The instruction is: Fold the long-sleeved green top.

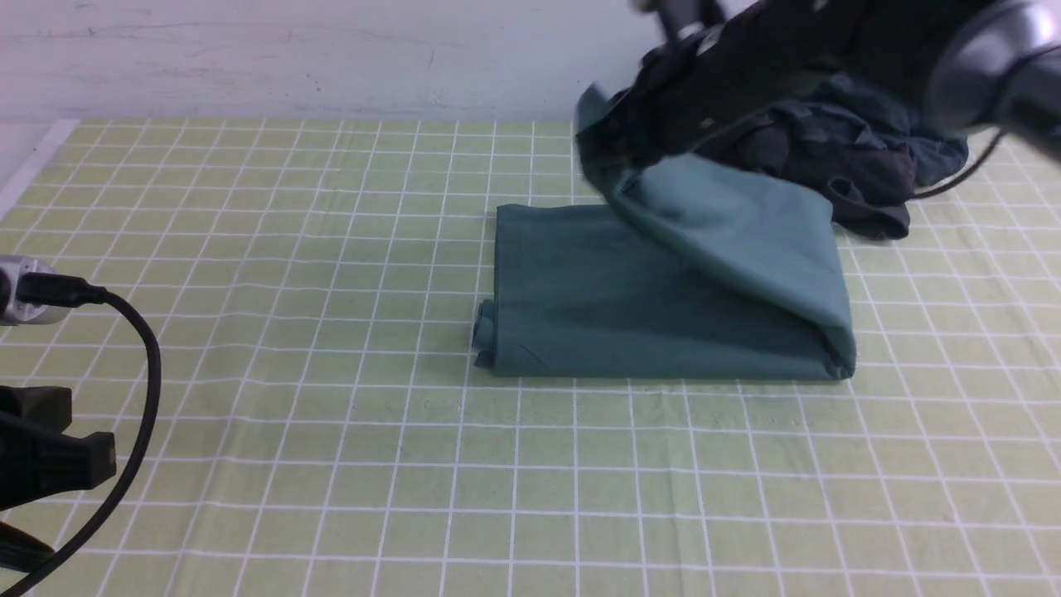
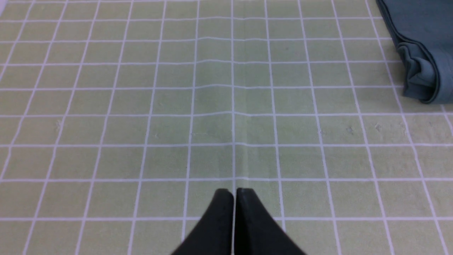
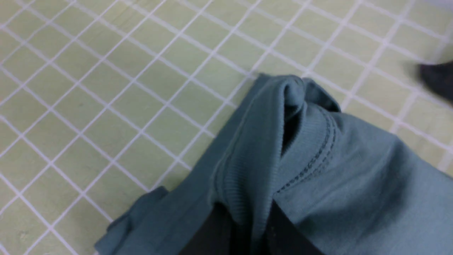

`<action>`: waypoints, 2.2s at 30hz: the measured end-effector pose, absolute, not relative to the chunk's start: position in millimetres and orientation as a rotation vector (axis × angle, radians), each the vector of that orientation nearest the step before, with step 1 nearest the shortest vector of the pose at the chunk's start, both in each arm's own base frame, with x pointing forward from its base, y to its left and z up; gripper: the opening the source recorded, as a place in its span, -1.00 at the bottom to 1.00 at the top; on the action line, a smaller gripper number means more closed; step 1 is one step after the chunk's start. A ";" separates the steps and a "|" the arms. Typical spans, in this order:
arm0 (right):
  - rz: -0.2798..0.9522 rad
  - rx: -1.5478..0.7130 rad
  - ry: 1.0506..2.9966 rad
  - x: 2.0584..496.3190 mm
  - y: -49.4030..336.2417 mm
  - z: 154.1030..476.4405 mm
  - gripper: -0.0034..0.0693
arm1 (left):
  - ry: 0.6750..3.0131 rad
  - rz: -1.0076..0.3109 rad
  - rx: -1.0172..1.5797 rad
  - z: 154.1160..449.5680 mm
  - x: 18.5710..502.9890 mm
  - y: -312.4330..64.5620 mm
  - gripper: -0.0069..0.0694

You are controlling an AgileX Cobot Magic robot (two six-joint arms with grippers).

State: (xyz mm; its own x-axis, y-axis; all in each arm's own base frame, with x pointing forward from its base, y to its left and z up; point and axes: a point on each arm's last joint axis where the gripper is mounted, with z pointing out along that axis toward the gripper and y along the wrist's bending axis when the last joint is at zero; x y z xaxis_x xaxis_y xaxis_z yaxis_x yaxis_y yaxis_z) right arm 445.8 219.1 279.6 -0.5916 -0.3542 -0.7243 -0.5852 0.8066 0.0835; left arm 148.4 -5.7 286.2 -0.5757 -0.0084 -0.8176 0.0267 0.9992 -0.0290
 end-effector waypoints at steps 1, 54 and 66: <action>0.413 -0.704 2.262 446.9 229.2 267.1 -0.67 | 2.184 -0.050 0.011 286.2 148.4 -5.9 -0.83; 0.150 -0.858 2.072 181.1 103.9 380.1 -0.94 | 2.158 -0.070 -0.004 288.2 149.8 -6.7 -0.83; 0.274 -0.656 1.932 100.0 59.4 224.4 -0.94 | 2.158 -0.070 -0.004 288.2 149.8 -6.7 -0.83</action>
State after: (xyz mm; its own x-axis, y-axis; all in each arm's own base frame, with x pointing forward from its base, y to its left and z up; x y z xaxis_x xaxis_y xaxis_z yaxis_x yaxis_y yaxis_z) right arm 100.0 59.4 224.4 -0.3195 -0.3213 -0.8914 -0.5567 0.8249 -0.0978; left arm 149.8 -6.7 288.2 -0.5548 -0.0299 -0.8315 0.0240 0.9984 -0.0519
